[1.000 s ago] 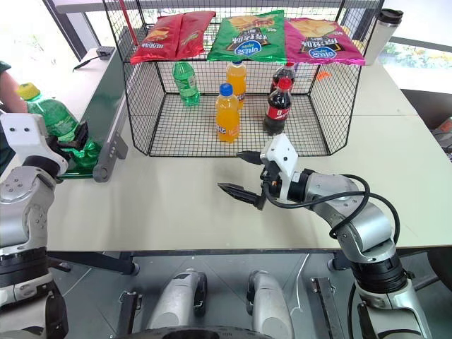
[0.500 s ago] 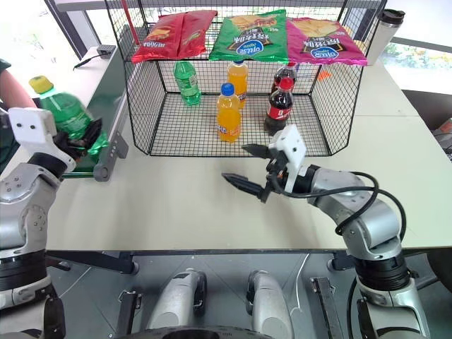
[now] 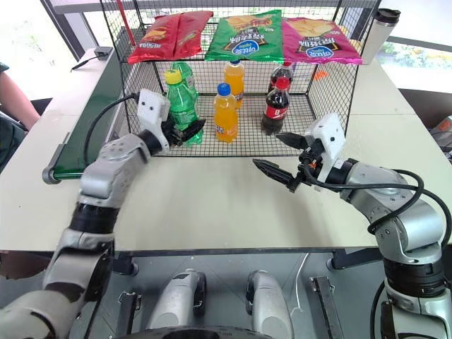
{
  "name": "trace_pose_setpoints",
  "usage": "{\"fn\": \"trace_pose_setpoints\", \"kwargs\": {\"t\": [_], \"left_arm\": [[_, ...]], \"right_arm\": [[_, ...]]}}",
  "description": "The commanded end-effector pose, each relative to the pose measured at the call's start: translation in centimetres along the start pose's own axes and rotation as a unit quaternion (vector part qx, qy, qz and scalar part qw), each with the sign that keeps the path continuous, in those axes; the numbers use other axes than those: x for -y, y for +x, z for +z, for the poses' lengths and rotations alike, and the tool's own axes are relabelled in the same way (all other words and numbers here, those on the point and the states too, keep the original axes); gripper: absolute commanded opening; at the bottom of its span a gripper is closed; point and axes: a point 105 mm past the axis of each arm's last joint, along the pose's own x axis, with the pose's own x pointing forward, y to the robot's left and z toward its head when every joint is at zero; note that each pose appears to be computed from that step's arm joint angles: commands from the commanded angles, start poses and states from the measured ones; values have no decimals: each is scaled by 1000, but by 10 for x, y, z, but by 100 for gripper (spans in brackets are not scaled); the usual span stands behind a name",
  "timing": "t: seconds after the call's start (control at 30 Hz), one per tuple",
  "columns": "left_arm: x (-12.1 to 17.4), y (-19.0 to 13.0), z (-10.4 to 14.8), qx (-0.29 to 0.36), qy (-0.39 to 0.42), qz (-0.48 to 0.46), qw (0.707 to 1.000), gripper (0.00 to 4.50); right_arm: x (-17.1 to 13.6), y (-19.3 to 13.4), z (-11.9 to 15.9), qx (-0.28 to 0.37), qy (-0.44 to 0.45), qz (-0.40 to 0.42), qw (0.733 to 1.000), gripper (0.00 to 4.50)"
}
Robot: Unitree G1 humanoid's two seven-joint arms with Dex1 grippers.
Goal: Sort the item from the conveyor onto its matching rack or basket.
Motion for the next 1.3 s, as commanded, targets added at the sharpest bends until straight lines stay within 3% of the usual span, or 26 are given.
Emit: {"fn": "trace_pose_setpoints", "kwargs": {"t": [0.03,0.3,0.57,0.67,0.7,1.1,1.3], "left_arm": [[-19,12,28,62,43,63,995,292],[-32,29,13,63,76,140,985,292],[-38,31,-11,50,43,178,982,292],[-40,29,-15,49,44,182,981,439],[-40,28,-15,50,45,182,981,448],[-36,20,-10,65,25,164,984,448],[-31,2,-2,69,4,165,984,448]], "right_arm": [[-7,-3,15,25,-29,-10,999,450],[-15,-4,16,43,-8,-20,999,450],[-21,-2,18,59,14,-16,998,450],[-22,-1,18,66,22,-16,997,450],[-21,-1,18,66,23,-16,997,450],[-21,5,16,67,30,-9,997,450],[-23,6,14,66,33,-9,997,450]]}}
